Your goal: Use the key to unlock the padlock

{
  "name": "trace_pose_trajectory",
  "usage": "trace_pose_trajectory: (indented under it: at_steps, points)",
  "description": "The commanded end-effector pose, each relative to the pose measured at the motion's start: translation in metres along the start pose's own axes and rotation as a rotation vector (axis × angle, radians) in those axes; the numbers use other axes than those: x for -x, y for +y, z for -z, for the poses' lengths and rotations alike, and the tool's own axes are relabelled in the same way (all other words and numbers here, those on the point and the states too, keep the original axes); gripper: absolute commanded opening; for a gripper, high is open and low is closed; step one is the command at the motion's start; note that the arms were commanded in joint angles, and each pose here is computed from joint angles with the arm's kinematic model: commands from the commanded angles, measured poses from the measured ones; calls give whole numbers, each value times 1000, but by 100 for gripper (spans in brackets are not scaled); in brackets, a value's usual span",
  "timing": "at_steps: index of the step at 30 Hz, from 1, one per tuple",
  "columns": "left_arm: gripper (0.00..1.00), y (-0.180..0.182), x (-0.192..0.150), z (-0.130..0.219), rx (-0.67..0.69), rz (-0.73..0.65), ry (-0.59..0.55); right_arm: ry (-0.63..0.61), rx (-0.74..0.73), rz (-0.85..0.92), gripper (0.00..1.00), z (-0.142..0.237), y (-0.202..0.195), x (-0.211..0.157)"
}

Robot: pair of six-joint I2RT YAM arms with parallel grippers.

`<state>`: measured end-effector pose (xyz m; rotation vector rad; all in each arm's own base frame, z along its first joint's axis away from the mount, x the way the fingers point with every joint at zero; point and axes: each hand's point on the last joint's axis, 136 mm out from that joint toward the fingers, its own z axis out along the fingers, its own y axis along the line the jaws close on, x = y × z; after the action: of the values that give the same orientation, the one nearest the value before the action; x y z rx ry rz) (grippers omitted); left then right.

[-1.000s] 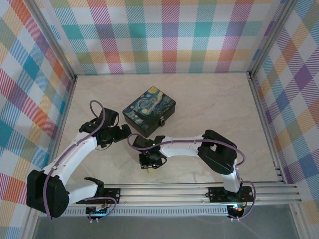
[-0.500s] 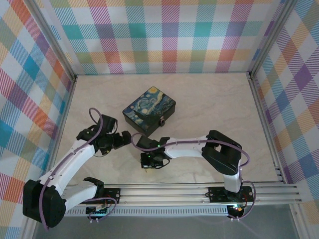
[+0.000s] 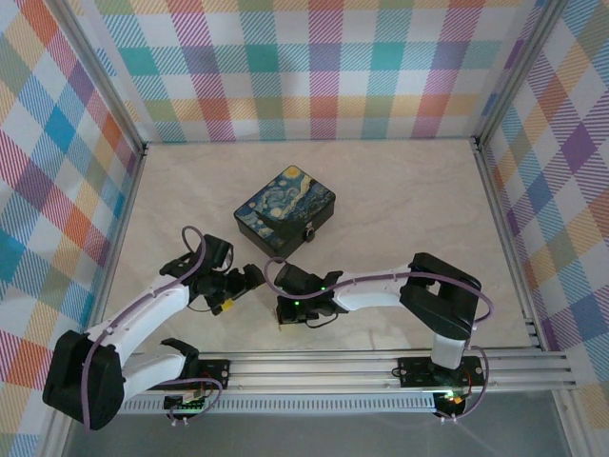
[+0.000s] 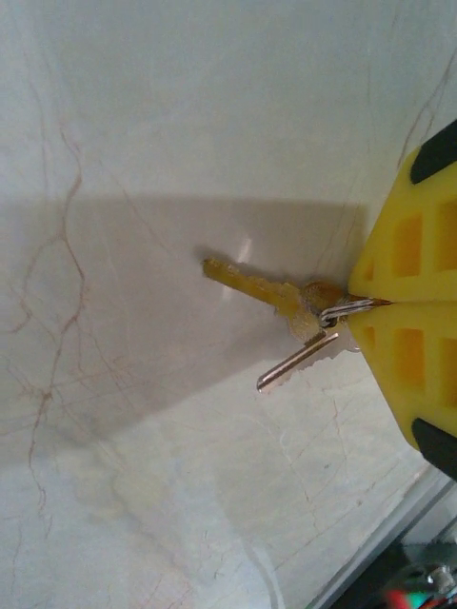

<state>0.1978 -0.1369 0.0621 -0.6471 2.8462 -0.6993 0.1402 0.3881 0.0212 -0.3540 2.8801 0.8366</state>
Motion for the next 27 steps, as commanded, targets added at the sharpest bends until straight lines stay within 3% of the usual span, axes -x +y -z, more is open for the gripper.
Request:
trace_pose_trajectory:
  at_steps: [1,13,20,27]
  points:
    - [95,-17,-1,-5,-70,53,24,-57,-14,49,0,9,-8,10]
    - [79,-30,-7,-28,-87,93,78,-122,39,89,0,32,2,20]
    - [73,-47,-8,-23,-178,126,87,-116,43,85,0,34,2,20]
    - [60,-51,-15,-22,-203,112,115,-114,60,45,0,40,4,28]
